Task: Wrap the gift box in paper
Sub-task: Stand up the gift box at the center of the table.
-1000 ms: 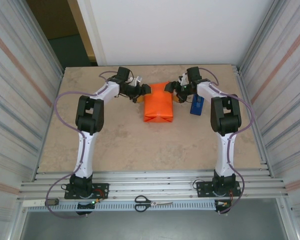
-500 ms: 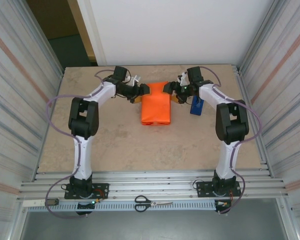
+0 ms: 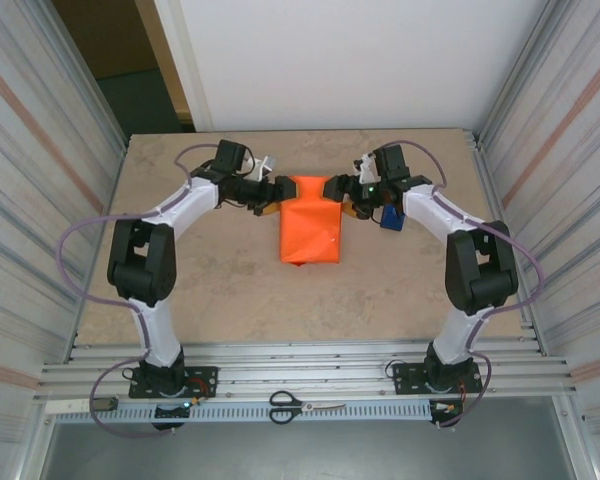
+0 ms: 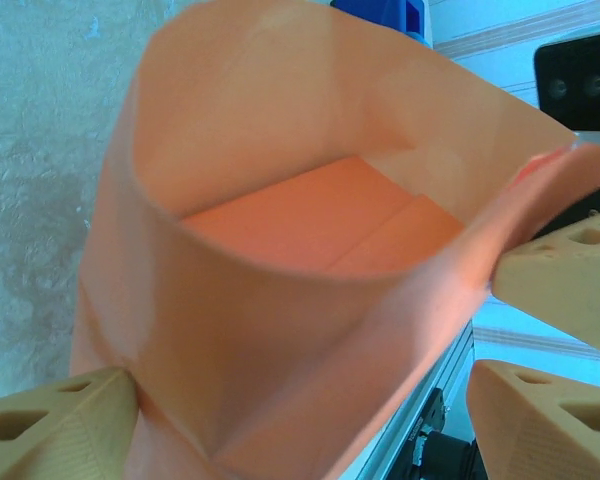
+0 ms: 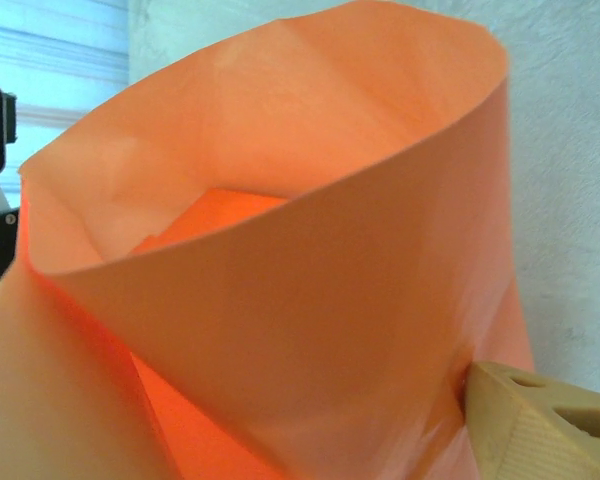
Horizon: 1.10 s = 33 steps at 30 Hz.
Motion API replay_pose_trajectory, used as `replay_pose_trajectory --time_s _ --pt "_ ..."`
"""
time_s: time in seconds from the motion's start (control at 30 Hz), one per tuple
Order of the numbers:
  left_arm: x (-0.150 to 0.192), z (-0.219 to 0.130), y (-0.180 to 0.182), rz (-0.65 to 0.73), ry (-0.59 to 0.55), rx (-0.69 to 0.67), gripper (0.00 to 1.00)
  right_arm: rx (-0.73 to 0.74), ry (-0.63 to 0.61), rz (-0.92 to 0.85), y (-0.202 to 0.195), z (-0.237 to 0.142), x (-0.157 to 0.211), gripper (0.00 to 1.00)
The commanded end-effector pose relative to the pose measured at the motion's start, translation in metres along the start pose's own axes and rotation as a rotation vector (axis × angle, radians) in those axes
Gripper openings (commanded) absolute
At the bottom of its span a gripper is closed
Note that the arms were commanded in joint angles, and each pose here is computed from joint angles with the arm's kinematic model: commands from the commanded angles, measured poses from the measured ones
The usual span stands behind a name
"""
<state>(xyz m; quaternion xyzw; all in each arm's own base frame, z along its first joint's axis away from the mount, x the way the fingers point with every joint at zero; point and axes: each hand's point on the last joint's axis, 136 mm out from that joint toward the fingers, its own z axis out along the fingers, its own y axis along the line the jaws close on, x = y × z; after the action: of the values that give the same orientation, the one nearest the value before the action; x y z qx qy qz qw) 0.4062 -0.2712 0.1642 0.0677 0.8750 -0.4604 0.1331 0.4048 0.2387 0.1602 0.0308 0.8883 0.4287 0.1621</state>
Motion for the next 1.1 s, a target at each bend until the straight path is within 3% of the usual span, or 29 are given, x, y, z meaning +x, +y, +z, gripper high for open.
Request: replay_pose_trajectory --time_s 0.0,0.73,1.07 --pt "0.017 -0.012 -0.028 0.063 -0.017 0.057 0.85 -0.057 -0.020 -0.069 0.029 -0.014 0.014 0.84" --pt "0.093 -0.037 -0.033 0.066 -0.020 0.027 0.92 -0.009 0.015 -0.169 0.028 -0.032 0.090 0.87" --pt "0.090 -0.045 -0.032 0.120 -0.067 -0.020 0.97 0.125 -0.056 -0.266 0.021 -0.031 0.091 0.90"
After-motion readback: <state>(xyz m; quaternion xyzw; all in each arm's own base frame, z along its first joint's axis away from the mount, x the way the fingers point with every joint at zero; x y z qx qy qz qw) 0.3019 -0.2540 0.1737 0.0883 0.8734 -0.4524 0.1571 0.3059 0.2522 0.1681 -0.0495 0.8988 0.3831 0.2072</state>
